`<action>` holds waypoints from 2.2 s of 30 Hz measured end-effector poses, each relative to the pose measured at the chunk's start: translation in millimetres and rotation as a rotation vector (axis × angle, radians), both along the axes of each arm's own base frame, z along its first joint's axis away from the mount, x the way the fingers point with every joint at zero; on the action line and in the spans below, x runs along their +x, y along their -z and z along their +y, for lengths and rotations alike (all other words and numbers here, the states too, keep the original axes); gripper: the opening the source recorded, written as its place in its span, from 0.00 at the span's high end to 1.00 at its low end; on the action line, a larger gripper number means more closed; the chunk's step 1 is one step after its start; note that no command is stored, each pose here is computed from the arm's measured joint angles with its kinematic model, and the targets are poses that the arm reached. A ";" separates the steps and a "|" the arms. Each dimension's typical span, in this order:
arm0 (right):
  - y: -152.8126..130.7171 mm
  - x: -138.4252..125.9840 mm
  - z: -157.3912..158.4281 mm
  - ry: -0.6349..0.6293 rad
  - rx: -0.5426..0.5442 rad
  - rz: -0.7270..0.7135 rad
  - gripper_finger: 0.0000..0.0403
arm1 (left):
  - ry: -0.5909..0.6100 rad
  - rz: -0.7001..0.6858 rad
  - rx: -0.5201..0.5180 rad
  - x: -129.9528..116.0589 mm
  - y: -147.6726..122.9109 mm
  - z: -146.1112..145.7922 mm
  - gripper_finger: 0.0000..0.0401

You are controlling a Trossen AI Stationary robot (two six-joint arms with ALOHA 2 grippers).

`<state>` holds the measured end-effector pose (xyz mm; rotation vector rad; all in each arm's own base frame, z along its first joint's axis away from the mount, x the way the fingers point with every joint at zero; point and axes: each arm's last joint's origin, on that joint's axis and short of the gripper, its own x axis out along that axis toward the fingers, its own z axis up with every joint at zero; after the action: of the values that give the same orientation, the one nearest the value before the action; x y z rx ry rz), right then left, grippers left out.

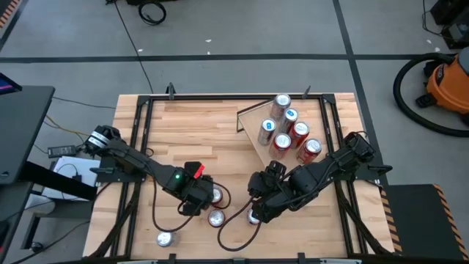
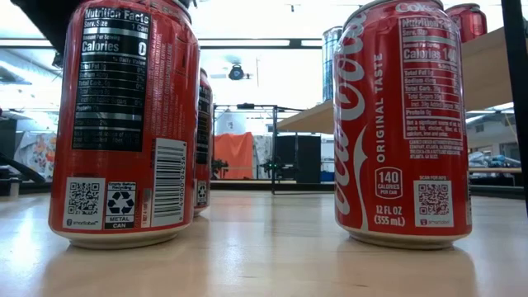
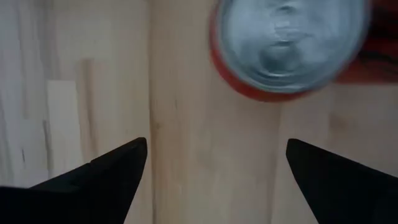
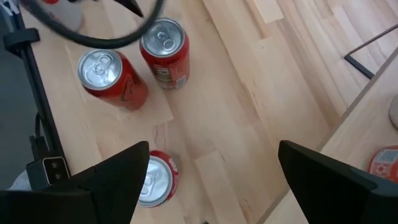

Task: Place canned beverage on shelf
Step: Put the top left red soda can on the shelf

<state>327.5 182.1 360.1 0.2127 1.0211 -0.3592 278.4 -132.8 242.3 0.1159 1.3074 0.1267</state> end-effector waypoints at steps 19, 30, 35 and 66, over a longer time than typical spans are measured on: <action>0.1 -0.9 1.8 -0.007 0.019 0.008 0.09 | -0.157 -0.408 -0.030 32.0 22.0 -2.9 0.01; 0.3 -1.0 2.1 0.003 0.025 0.006 0.09 | -0.221 -0.458 -0.071 41.9 23.7 2.9 0.01; 0.3 -1.0 2.1 0.006 0.027 0.005 0.09 | -0.214 -0.495 -0.085 37.5 9.6 4.8 0.01; -0.6 0.7 3.1 0.010 0.037 -0.016 0.09 | -0.316 -0.336 -0.025 6.9 28.2 34.8 0.01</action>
<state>328.2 185.2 360.7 0.2537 1.0115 -0.3472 285.3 -98.0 214.1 -0.1303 0.9830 0.3829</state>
